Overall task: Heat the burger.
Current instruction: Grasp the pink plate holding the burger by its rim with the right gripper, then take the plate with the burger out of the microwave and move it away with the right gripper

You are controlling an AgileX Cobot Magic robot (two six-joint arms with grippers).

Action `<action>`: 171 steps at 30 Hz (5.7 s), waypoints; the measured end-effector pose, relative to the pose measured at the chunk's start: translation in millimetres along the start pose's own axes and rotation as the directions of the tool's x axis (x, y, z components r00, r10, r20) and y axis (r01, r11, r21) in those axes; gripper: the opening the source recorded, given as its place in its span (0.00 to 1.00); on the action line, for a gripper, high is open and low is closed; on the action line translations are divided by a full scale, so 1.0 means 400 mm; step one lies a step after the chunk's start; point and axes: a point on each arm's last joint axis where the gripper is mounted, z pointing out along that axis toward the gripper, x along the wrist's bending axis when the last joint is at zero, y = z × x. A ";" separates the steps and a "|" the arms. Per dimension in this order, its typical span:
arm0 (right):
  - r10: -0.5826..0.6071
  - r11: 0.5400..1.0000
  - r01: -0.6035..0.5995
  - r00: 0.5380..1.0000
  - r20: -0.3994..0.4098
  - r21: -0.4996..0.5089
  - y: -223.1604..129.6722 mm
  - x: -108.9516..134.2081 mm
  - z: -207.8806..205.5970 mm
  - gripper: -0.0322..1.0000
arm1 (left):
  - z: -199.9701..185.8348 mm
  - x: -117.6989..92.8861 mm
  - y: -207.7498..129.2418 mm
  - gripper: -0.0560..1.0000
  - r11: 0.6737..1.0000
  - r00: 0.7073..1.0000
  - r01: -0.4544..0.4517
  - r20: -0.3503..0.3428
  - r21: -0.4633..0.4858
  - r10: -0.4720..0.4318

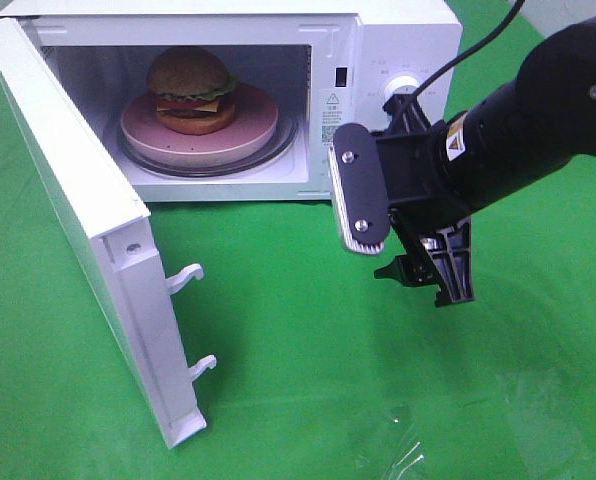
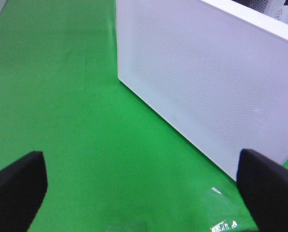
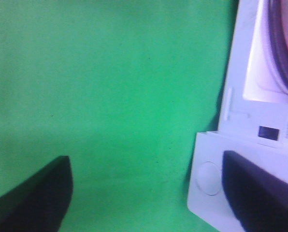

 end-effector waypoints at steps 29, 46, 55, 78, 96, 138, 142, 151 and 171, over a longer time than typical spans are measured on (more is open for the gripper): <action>-0.155 0.987 0.159 0.980 0.127 -0.015 0.136 -0.145 0.126 0.94 | 0.000 0.000 0.000 0.99 1.000 1.000 0.000 0.000 0.000 0.000; -0.155 0.987 0.161 0.977 0.144 -0.029 0.177 -0.199 0.287 0.90 | 0.000 0.000 0.000 0.99 1.000 1.000 0.000 0.000 0.000 0.000; -0.149 0.988 0.155 0.978 0.148 -0.025 0.190 -0.222 0.344 0.89 | 0.000 0.000 0.000 0.99 1.000 1.000 0.000 0.000 0.000 0.000; -0.122 0.991 0.129 0.974 0.193 -0.026 0.225 -0.285 0.463 0.85 | 0.000 0.003 0.000 0.99 1.000 1.000 -0.008 -0.014 0.001 0.008; -0.052 0.996 0.063 0.984 0.173 -0.060 0.232 -0.273 0.502 0.43 | 0.000 0.007 0.000 0.99 1.000 0.999 -0.019 -0.033 0.003 0.019; -0.133 0.988 0.140 0.985 0.108 -0.063 0.255 -0.221 0.434 0.12 | 0.000 0.007 0.000 0.99 1.000 0.999 -0.019 -0.033 0.003 0.019; -0.153 0.984 0.161 0.982 0.114 -0.070 0.247 -0.206 0.409 0.12 | 0.000 0.007 0.000 0.99 1.000 0.999 -0.019 -0.033 0.003 0.019; -0.201 0.969 0.222 0.964 0.173 -0.113 0.234 -0.175 0.348 0.12 | 0.000 0.007 0.000 0.99 1.000 0.999 -0.019 -0.033 0.003 0.019; -0.247 0.954 0.269 0.955 0.164 -0.129 0.182 -0.068 0.263 0.12 | 0.000 0.007 0.000 0.99 1.000 0.999 -0.019 -0.033 0.003 0.019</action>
